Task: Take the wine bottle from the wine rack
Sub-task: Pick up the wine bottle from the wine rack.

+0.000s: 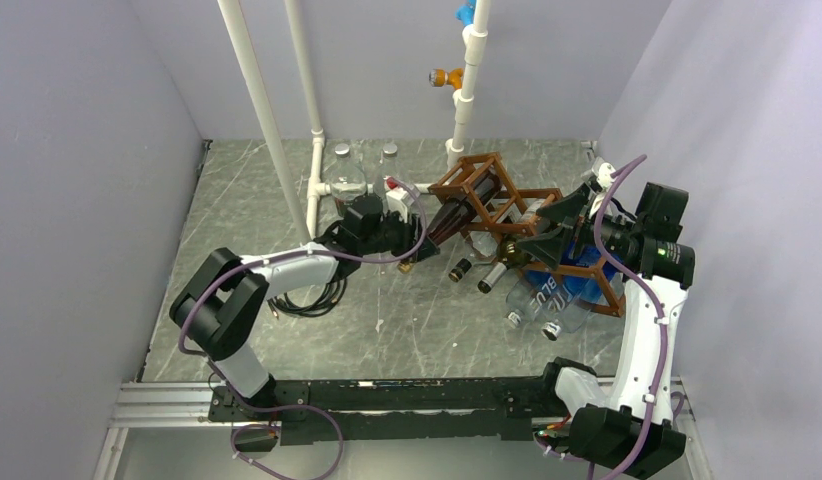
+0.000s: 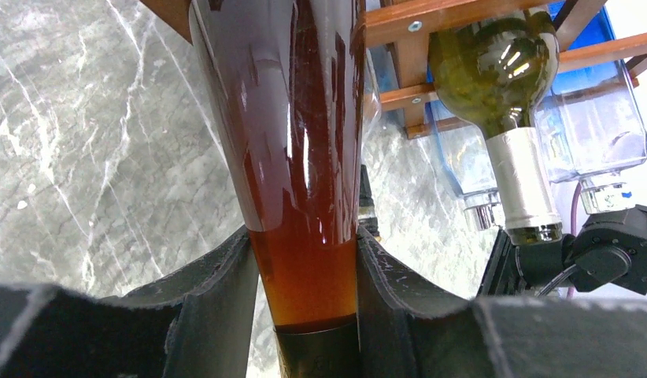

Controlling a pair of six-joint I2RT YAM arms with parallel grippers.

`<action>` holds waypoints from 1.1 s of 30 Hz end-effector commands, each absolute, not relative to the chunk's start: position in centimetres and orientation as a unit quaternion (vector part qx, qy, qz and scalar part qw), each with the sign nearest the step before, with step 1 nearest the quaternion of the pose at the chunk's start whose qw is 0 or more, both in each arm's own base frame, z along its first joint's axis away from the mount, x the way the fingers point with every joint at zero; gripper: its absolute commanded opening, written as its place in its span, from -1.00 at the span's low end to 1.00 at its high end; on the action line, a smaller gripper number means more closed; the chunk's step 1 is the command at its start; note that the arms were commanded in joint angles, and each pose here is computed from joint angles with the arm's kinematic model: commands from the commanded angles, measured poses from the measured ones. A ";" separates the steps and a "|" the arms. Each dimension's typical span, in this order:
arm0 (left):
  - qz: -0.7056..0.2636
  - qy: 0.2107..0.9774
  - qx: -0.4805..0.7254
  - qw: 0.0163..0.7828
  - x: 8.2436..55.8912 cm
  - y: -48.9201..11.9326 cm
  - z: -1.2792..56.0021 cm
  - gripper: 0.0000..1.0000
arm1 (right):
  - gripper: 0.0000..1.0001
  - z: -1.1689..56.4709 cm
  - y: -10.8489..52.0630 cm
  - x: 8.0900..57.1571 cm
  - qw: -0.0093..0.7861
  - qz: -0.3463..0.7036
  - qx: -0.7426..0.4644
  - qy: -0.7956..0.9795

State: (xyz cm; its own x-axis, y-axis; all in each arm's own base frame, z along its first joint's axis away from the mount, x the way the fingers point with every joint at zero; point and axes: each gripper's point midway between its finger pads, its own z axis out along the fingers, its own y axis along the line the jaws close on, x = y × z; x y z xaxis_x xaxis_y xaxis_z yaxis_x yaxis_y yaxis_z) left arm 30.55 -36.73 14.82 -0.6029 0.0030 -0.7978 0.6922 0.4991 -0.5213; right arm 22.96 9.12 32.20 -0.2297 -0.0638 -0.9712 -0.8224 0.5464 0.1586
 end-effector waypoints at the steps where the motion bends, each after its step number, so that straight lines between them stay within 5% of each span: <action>1: -0.502 0.678 0.277 0.460 29.2 -37.7 22.6 -1.00 | 1.00 33.0 9.2 23.1 0.549 0.352 -0.332 0.681; 18: -0.501 0.677 0.290 0.455 26.9 -35.7 22.2 -1.00 | 0.99 32.7 10.8 24.0 0.523 0.356 -0.376 0.677; 33: -0.508 0.681 0.297 0.435 25.3 -34.8 22.0 -1.00 | 1.00 29.8 17.1 26.2 0.445 0.272 -0.653 0.548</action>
